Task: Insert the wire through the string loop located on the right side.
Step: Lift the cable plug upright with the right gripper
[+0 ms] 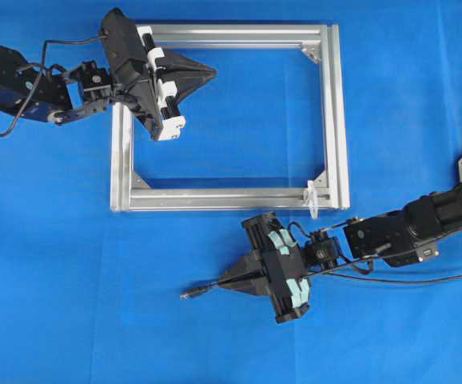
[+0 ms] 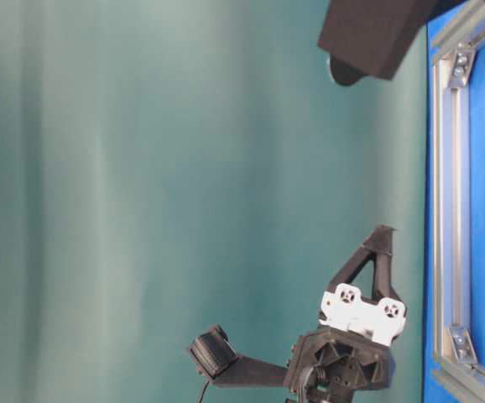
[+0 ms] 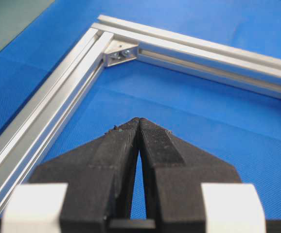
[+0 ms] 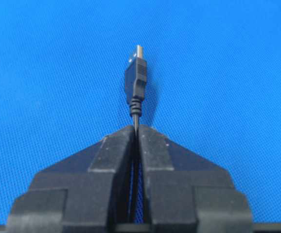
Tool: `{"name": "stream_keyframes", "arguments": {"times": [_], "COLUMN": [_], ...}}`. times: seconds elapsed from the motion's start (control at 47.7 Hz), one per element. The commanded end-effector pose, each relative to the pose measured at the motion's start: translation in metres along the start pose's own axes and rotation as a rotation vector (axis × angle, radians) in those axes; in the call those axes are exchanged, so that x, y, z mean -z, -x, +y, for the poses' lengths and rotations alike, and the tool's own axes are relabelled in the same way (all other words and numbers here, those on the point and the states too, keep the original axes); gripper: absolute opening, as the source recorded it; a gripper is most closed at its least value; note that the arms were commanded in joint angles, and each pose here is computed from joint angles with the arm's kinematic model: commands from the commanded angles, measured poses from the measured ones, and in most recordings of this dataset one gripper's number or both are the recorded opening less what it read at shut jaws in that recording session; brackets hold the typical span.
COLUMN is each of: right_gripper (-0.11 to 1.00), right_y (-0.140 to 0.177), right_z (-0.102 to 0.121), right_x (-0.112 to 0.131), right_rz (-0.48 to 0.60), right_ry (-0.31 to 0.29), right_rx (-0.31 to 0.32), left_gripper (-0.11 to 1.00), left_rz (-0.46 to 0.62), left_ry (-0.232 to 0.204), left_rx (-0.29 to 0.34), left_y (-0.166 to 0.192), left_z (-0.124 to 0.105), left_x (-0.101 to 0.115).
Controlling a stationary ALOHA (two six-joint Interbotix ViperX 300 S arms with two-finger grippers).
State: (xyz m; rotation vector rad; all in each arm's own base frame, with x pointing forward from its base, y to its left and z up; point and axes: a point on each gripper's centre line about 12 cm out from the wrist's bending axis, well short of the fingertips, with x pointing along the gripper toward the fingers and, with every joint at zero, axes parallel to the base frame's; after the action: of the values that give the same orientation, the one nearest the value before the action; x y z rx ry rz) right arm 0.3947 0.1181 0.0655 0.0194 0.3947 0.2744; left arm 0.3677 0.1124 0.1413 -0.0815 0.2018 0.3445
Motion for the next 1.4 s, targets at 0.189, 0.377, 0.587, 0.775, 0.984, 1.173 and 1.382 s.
{"name": "stream_keyframes", "arguments": {"times": [0.189, 0.377, 0.587, 0.775, 0.984, 1.173, 1.382], "right_gripper": [-0.04, -0.04, -0.04, -0.04, -0.04, -0.04, -0.04], "right_y": [-0.001, 0.005, 0.019, 0.032, 0.033, 0.033, 0.034], "right_z": [0.0, 0.002, 0.004, 0.006, 0.006, 0.006, 0.006], "right_x": [-0.011, -0.022, -0.054, -0.079, -0.078, -0.079, -0.079], "right_rz": [-0.025, -0.034, -0.041, -0.041, -0.029, -0.034, -0.034], "right_ry": [-0.001, -0.002, 0.002, 0.004, 0.004, 0.007, 0.008], "right_rx": [-0.001, -0.003, -0.003, -0.003, -0.002, -0.003, -0.004], "left_gripper": [0.0, 0.0, 0.0, 0.0, 0.0, 0.0, 0.0], "left_rz": [-0.044, -0.044, -0.046, -0.046, -0.044, -0.046, -0.044], "left_ry": [-0.002, -0.002, -0.002, -0.003, -0.003, -0.003, -0.005], "left_rx": [0.007, 0.007, 0.007, 0.008, 0.008, 0.008, 0.008], "left_y": [0.002, 0.002, 0.002, 0.002, 0.002, 0.002, 0.002], "left_z": [-0.002, -0.002, -0.002, -0.002, -0.002, -0.002, -0.002], "left_x": [-0.015, -0.015, -0.015, -0.015, -0.015, -0.015, -0.015]}}
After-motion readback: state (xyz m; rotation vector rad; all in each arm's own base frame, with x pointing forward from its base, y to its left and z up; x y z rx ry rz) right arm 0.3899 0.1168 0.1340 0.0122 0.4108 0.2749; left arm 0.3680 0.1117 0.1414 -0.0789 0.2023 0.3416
